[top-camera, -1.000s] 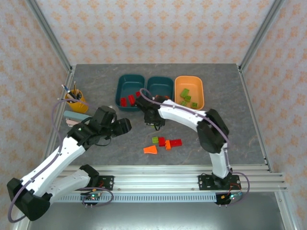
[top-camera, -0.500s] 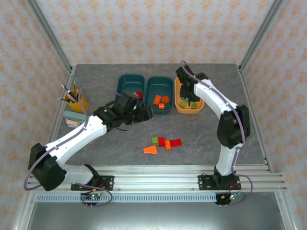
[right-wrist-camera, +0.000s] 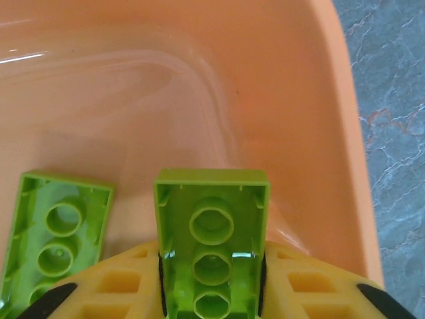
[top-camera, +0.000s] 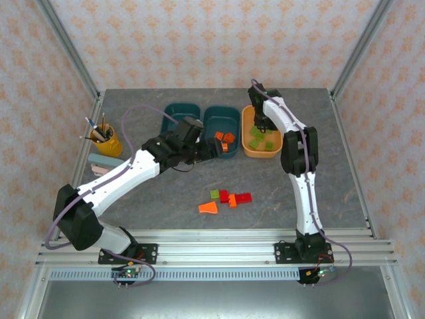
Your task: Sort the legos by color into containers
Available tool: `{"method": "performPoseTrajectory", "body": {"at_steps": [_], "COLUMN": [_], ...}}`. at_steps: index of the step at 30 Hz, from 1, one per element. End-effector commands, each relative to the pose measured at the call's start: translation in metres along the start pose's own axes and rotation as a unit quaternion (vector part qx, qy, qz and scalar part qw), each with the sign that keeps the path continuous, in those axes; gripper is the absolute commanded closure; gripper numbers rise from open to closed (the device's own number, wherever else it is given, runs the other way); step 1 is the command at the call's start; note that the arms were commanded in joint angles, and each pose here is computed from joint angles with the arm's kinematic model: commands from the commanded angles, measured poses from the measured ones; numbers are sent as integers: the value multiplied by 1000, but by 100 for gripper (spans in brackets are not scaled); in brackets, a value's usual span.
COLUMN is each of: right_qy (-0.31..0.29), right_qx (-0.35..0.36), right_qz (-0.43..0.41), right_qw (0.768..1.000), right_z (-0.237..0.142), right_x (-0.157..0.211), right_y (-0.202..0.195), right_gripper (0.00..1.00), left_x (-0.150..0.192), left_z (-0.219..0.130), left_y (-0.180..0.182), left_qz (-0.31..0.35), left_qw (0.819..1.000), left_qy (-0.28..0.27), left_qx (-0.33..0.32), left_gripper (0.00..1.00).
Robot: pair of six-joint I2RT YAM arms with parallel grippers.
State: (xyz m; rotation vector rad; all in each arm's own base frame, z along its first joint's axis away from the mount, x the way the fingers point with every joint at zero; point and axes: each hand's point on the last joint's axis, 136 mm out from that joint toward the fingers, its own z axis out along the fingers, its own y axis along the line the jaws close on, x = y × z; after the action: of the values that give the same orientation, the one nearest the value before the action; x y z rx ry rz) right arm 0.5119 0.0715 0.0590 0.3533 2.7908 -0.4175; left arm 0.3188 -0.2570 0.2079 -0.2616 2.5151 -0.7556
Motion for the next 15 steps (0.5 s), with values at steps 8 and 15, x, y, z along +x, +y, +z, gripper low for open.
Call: {"method": "performPoseTrajectory", "body": {"at_steps": [8, 15], "right_qy": [-39, -117], "right_qx": [-35, -117], "right_qz": [-11, 3], "right_qw": [999, 986], "right_z": [-62, -164], "right_x": [-17, -4], "right_y": [1, 4], "right_gripper": [44, 44], "left_x": [10, 37], "left_z": [-13, -7], "left_y": [18, 25], "left_qz": [13, 77], "left_qw": [999, 993], "left_qy": [7, 62], "left_qx": [-33, -60], "left_gripper": [23, 24]}}
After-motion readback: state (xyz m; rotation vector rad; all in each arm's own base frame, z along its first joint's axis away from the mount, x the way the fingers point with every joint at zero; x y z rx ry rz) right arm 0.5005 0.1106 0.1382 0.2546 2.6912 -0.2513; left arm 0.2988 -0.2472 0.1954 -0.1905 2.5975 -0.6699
